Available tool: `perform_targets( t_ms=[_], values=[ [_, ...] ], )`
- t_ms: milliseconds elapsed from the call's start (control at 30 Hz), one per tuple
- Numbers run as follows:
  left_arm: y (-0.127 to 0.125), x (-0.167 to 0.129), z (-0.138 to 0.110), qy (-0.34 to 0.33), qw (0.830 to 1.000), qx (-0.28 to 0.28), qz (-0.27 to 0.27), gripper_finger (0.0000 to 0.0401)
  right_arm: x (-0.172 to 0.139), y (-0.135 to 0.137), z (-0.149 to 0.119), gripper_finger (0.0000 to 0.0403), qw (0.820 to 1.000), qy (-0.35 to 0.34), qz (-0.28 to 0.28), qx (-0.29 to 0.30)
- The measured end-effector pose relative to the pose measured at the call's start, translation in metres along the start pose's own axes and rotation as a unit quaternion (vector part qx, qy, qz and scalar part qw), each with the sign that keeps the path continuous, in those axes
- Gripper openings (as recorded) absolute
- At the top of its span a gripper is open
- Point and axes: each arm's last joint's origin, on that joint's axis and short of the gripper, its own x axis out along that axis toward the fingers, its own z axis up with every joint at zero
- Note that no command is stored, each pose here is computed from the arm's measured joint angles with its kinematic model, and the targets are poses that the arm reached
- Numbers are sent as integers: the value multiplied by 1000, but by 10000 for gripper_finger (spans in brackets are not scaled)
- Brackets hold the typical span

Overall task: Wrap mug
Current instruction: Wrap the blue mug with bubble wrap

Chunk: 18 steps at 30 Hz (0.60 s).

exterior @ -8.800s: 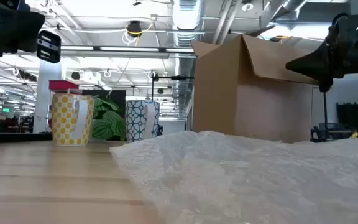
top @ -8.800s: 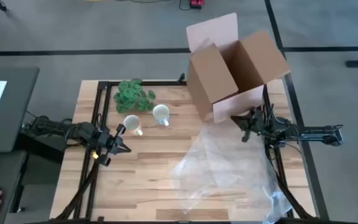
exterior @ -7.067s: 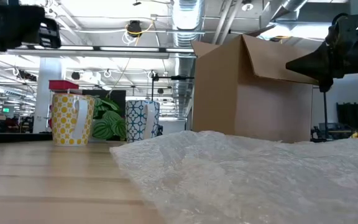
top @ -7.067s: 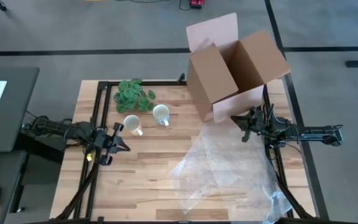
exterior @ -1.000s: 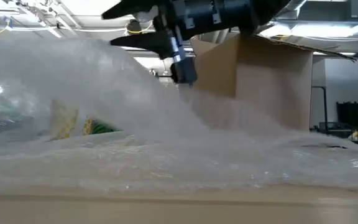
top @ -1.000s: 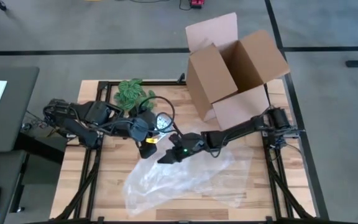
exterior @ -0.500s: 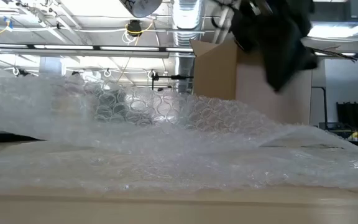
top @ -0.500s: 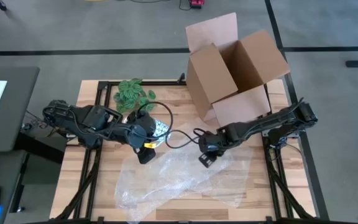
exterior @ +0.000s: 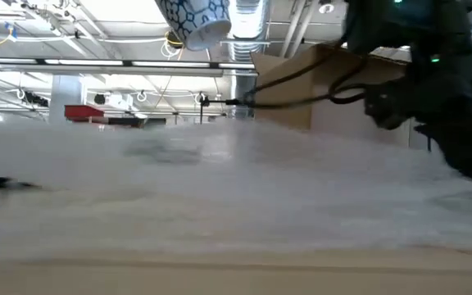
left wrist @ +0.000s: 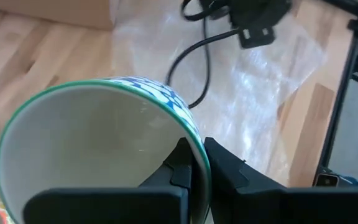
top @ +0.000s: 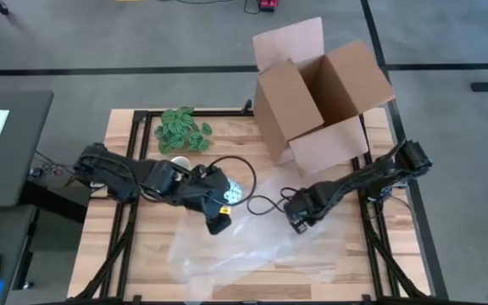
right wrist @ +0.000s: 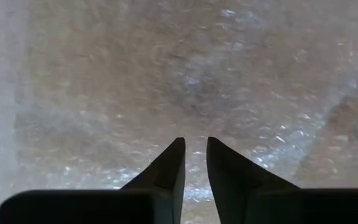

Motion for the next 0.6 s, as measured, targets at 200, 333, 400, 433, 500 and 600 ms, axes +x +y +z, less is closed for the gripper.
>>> perform_targets(
  t_ms=[200, 333, 400, 433, 500, 600],
  values=[
    [-2, 6, -1, 8, 1000, -15, 9, 4, -7, -4, -32, 31, 998, 3, -32, 58],
    [-6, 5, -3, 16, 1000, -20, -6, 4, -29, -12, -45, 21, 998, -6, 6, 63],
    [-10, 4, -7, 28, 999, -22, -20, 4, -43, -18, -50, 20, 997, -12, 42, 56],
    [-14, 3, -10, 34, 999, -23, -29, 4, -49, -20, -52, 20, 997, -14, 62, 47],
    [-22, 2, -18, 51, 997, -21, -50, 4, -61, -21, -54, 22, 993, -24, 110, 17],
    [-32, 12, -35, 74, 995, -24, -63, 4, -61, -19, -51, 24, 987, -48, 149, -35]
  ],
)
